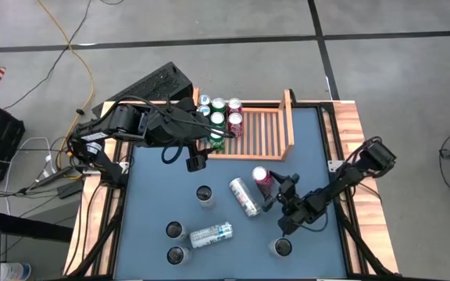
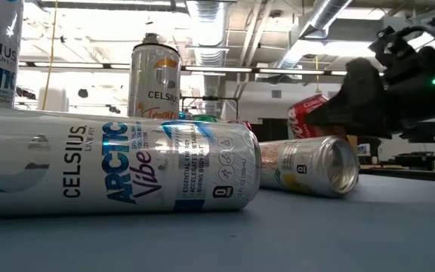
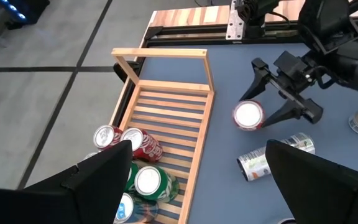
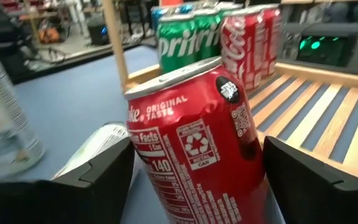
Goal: Place canned beverage on shelf
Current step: Put the red soda can on the shelf
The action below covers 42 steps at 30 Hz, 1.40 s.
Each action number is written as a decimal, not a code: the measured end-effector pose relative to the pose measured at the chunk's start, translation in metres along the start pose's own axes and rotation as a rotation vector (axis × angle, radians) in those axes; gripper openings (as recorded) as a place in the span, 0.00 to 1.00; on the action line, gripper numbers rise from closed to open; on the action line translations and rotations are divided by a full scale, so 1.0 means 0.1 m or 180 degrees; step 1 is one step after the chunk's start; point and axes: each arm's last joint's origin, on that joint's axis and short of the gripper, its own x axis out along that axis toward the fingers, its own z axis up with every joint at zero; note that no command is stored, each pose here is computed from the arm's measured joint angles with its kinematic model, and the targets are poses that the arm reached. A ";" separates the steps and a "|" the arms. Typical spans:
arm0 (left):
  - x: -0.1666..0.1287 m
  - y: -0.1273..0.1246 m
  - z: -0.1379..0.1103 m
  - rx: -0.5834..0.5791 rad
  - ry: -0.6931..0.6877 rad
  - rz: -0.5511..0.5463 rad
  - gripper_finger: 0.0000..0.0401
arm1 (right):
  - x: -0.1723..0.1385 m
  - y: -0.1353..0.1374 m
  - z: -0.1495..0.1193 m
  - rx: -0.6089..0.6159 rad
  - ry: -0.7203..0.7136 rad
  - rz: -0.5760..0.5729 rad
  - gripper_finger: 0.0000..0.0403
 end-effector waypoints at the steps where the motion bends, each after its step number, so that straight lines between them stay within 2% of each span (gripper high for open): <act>1: 0.00 0.00 0.00 -0.0005 0.0000 -0.0001 0.89 | -0.03 0.00 0.02 -0.0014 0.0042 0.0045 0.82; 7: 0.00 0.00 0.00 -0.0024 0.0000 -0.0003 0.89 | -0.22 -0.05 0.11 -0.0012 0.0359 0.0280 0.82; 10: 0.01 0.01 0.00 -0.0032 0.0007 -0.0081 0.89 | -0.27 -0.14 0.14 0.0016 0.0727 0.0289 0.82; 13: 0.10 0.01 0.01 0.0010 0.0032 -0.0299 0.89 | -0.31 -0.21 0.17 0.0073 0.1000 0.0263 0.82; 18: 0.32 -0.01 0.02 0.0295 0.0093 -0.0751 0.89 | -0.39 -0.26 0.31 0.0033 0.1318 0.0410 0.82; 23: 0.70 -0.15 0.08 0.0673 -0.0072 -0.1323 0.89 | -0.49 -0.31 0.49 0.0076 0.1740 0.0673 0.82; 25: 0.79 -0.18 0.14 0.0810 -0.0318 -0.1488 0.89 | -0.55 -0.37 0.55 0.0066 0.1945 0.0742 0.82; 30: 1.15 -0.35 0.13 0.1122 -0.0458 -0.1892 0.89 | -0.71 -0.54 0.69 0.0180 0.2363 0.0828 0.82; 36: 1.59 -0.48 0.09 0.1253 -0.0529 -0.2088 0.89 | -0.87 -0.63 0.76 0.0354 0.2638 0.0975 0.82; 42: 2.16 -0.58 -0.08 0.1475 -0.0444 -0.2162 0.89 | -0.92 -0.67 0.72 0.0257 0.2710 0.0906 0.82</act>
